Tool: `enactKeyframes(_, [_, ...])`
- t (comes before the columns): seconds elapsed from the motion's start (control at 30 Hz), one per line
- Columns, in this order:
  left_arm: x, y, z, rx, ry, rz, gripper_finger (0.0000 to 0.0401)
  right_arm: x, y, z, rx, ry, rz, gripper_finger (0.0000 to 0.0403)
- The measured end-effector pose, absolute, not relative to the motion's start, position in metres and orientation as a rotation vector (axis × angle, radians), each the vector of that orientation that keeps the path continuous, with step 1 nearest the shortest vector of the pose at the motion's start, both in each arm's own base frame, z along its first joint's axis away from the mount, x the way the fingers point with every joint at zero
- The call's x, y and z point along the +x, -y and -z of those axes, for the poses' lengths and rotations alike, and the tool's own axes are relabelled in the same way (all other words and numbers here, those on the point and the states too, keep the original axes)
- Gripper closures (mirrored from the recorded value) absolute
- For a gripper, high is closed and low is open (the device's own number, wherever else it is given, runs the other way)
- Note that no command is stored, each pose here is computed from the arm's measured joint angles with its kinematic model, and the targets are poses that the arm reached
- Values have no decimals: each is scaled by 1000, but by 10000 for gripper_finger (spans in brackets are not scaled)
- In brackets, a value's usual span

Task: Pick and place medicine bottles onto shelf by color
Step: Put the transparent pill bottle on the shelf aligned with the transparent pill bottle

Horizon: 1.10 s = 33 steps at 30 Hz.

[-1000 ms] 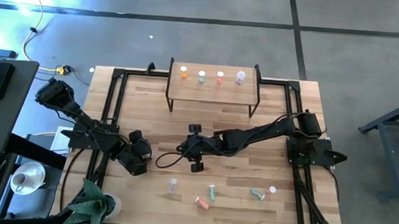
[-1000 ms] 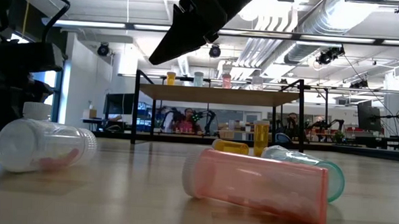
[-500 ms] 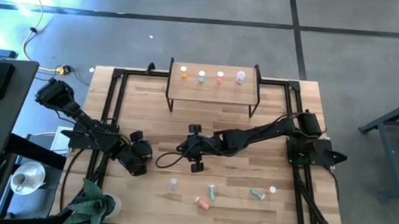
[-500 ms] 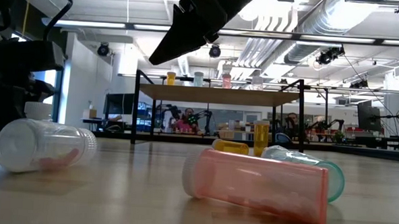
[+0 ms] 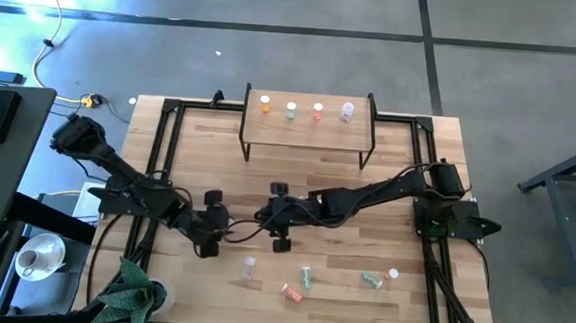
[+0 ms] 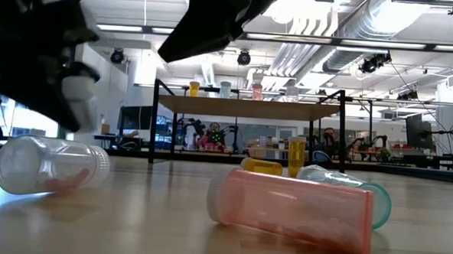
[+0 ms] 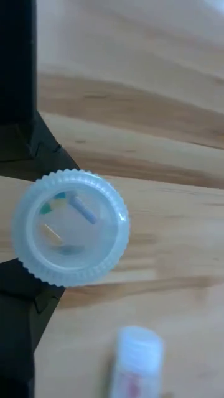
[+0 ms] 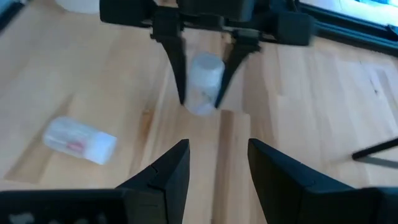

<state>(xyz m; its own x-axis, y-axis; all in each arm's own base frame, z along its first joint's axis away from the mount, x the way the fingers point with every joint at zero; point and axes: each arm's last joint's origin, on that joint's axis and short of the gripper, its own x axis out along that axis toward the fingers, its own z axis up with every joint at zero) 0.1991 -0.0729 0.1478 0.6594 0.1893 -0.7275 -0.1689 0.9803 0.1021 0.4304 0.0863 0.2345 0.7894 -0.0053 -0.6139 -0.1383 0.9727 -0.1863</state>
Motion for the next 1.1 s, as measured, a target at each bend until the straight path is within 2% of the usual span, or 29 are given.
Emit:
enactKeyframes(0.23, [219, 70, -173, 116, -765, -162, 253, 432, -95, -238, -233, -603, -160, 249])
enactKeyframes(0.5, [228, 68, -187, 188, -734, -141, 253, 436, -96, -245, -273, -514, -175, 249])
enactKeyframes(0.77, [241, 62, -206, 209, -706, -100, 253, 439, -95, -250, -333, -469, -91, 249])
enactKeyframes(1.1, [247, 50, -217, 190, -723, -119, 253, 441, -96, -290, -310, -533, -85, 249])
